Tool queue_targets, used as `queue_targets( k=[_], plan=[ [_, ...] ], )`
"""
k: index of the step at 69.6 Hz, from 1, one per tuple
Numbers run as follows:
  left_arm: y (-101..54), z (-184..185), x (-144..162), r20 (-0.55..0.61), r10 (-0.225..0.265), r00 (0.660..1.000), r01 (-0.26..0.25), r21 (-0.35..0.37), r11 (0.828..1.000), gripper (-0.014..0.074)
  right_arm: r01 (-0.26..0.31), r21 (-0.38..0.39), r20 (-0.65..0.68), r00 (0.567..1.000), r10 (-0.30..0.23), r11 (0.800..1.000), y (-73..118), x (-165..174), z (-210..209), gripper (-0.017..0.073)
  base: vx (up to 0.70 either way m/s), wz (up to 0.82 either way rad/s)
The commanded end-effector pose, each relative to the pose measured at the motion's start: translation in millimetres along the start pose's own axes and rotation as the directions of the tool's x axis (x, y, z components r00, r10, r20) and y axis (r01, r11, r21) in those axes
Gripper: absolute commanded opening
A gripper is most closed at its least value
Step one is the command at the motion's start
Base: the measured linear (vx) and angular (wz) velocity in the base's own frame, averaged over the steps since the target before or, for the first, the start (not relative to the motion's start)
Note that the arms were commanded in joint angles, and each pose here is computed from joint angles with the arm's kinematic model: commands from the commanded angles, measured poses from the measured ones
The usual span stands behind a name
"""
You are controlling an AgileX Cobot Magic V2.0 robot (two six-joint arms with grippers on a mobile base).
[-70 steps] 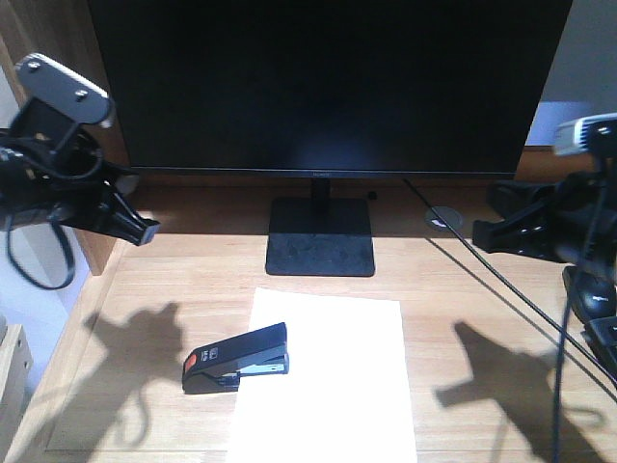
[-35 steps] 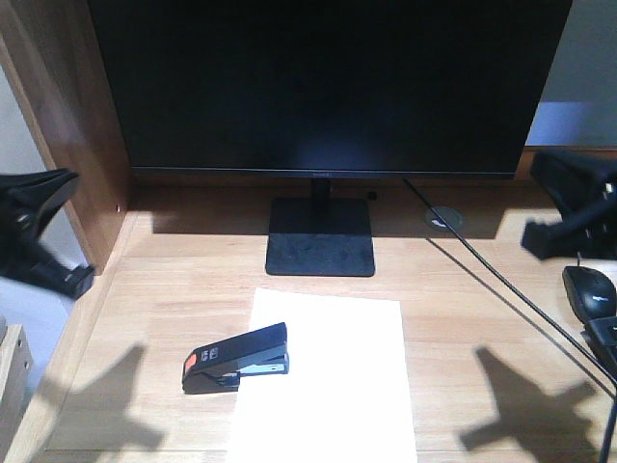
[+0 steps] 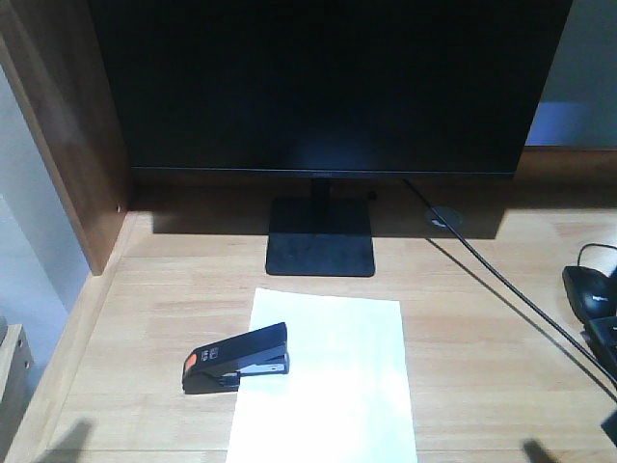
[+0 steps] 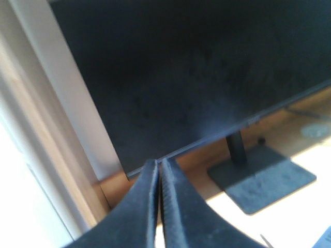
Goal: Grab stapler and paper to desk for stapling
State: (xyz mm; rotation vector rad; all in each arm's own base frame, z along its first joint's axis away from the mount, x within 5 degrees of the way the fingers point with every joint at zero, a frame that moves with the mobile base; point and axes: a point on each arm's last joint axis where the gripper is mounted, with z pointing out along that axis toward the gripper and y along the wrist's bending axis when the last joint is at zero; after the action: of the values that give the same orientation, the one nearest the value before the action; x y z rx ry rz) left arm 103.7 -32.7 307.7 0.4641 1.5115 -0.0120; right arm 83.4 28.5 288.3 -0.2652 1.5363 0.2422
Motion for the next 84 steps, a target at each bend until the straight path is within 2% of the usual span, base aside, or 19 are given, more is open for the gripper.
queue_targets(
  k=[1, 84],
  plan=[
    [4.0, -7.5, -13.2, 0.089, -0.007, 0.996, 0.009, -0.027, 1.000, -0.0006, 0.004, 0.020, 0.049, 0.999, -0.005, 1.000, -0.6, -6.3, -6.7, -0.0006, 0.00, 0.00],
    [4.0, -13.7, -13.4, 0.095, -0.007, 0.995, 0.010, -0.028, 1.000, -0.0006, 0.012, 0.019, 0.056, 0.998, -0.013, 1.000, 0.0, -4.6, -9.2, -0.0006, 0.00, 0.00]
  ],
)
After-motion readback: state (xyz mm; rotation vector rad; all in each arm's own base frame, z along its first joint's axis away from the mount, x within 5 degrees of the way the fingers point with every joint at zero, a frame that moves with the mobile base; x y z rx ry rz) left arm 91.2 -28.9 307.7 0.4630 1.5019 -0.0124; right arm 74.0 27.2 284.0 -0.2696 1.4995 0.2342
